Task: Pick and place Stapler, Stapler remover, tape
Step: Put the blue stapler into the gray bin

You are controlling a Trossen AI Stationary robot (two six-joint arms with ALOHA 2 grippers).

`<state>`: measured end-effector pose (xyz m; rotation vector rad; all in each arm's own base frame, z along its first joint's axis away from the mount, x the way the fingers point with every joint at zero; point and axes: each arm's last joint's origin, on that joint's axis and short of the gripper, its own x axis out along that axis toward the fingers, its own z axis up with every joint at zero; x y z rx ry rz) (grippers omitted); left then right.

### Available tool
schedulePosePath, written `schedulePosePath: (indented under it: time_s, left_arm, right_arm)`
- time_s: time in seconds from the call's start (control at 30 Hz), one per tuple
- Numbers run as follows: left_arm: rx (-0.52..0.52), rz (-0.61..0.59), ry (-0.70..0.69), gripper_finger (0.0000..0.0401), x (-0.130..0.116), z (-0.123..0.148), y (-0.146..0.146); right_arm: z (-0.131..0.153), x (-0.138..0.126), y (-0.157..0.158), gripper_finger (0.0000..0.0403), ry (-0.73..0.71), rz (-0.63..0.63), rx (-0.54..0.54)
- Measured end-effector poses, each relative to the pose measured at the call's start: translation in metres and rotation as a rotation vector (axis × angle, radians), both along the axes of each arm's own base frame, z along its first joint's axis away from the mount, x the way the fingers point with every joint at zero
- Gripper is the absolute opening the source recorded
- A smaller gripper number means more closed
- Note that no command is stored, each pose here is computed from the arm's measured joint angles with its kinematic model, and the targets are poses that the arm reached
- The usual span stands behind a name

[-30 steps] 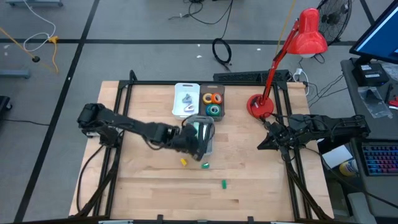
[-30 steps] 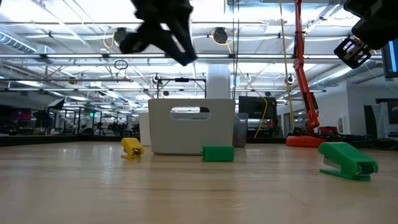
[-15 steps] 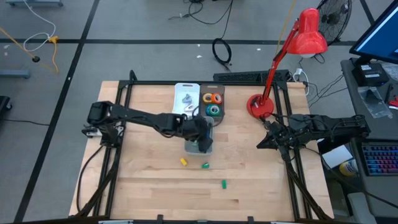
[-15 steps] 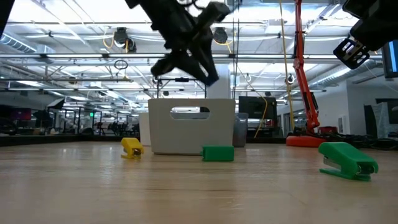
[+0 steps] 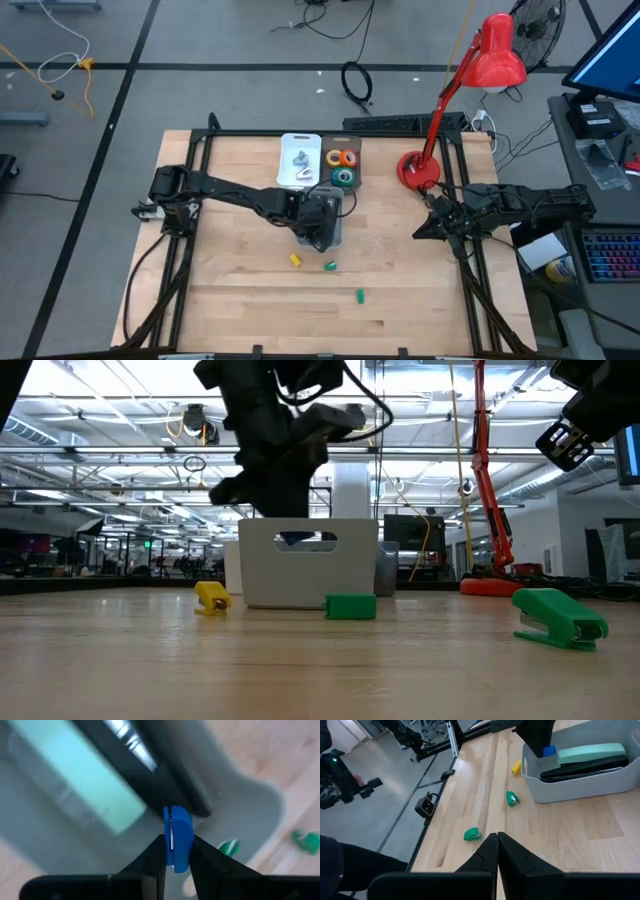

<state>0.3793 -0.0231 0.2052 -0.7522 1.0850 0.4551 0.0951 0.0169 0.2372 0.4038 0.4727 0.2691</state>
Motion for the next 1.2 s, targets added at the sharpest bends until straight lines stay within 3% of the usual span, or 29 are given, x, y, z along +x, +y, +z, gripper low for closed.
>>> schedulePosePath:
  time_s: [0.3, 0.87, 1.2]
  left_arm:
    - [-0.038, -0.050, 0.061, 0.0072, -0.0053, -0.0021, 0.0006]
    - [0.044, -0.457, 0.025, 0.0072, -0.0056, -0.0019, -0.0018]
    - [0.069, -0.491, 0.028, 0.0084, -0.0060, -0.0021, -0.0014]
  right_arm:
    - [0.0000, 0.0000, 0.0000, 0.0000, -0.001, 0.001, -0.001]
    - [0.0000, 0.0000, 0.0001, 0.0000, 0.000, 0.002, 0.000]
    - [0.0000, 0.0000, 0.0001, 0.0000, 0.000, 0.002, 0.000]
